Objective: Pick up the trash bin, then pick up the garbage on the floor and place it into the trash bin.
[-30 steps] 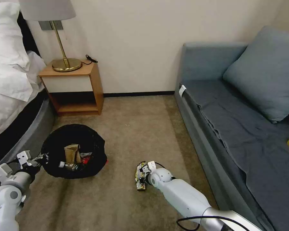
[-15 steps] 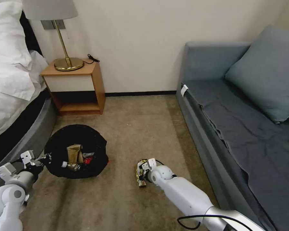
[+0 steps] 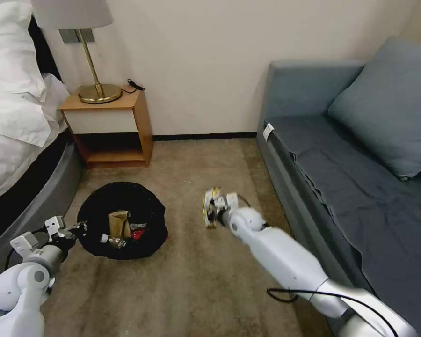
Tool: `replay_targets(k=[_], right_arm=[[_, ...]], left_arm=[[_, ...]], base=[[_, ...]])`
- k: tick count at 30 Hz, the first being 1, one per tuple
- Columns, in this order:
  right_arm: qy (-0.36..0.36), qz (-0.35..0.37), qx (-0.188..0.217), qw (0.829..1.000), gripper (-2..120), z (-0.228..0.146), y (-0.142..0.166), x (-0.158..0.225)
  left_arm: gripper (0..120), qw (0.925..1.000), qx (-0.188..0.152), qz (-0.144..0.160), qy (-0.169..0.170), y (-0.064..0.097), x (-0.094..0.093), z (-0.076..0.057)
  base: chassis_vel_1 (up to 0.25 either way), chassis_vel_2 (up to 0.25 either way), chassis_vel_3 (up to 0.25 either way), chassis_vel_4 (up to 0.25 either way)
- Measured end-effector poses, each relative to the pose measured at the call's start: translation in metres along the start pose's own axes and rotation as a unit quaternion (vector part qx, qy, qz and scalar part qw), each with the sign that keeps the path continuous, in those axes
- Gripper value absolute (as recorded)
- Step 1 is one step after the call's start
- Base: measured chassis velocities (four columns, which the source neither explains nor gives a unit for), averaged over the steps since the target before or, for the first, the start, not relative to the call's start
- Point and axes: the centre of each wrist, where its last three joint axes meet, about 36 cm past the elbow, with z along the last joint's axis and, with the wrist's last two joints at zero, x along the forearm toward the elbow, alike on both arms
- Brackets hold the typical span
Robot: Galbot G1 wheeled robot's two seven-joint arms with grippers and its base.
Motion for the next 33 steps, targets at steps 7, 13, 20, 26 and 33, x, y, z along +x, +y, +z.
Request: replay_targets(k=[7,13,20,26,33], right_arm=[[-0.120,-0.022,0.026,0.992,0,-0.046,0.008,0.041],[-0.204,-0.068,0.066,0.974,0,-0.071,0.028,0.083],[-0.240,-0.142,0.106,0.955,0,-0.069,0.062,0.114],[-0.229,-0.209,0.130,0.942,0,-0.047,0.104,0.119],[-0.203,-0.243,0.147,0.937,0,-0.013,0.130,0.108]], left_arm=[[4,0.9995,0.008,0.019,0.023,-0.017,-0.012,0.002],[4,0.9985,0.008,0.032,0.043,-0.036,-0.021,0.001],[4,0.9978,0.007,0.042,0.051,-0.049,-0.023,0.004],[4,0.9972,0.007,0.050,0.055,-0.061,-0.020,0.007],[4,0.9968,0.006,0.056,0.056,-0.069,-0.016,0.010]], base=[[0.000,0.000,0.000,0.000],[0.000,0.000,0.000,0.000],[0.000,0.000,0.000,0.000],[0.000,0.000,0.000,0.000],[0.000,0.000,0.000,0.000]])
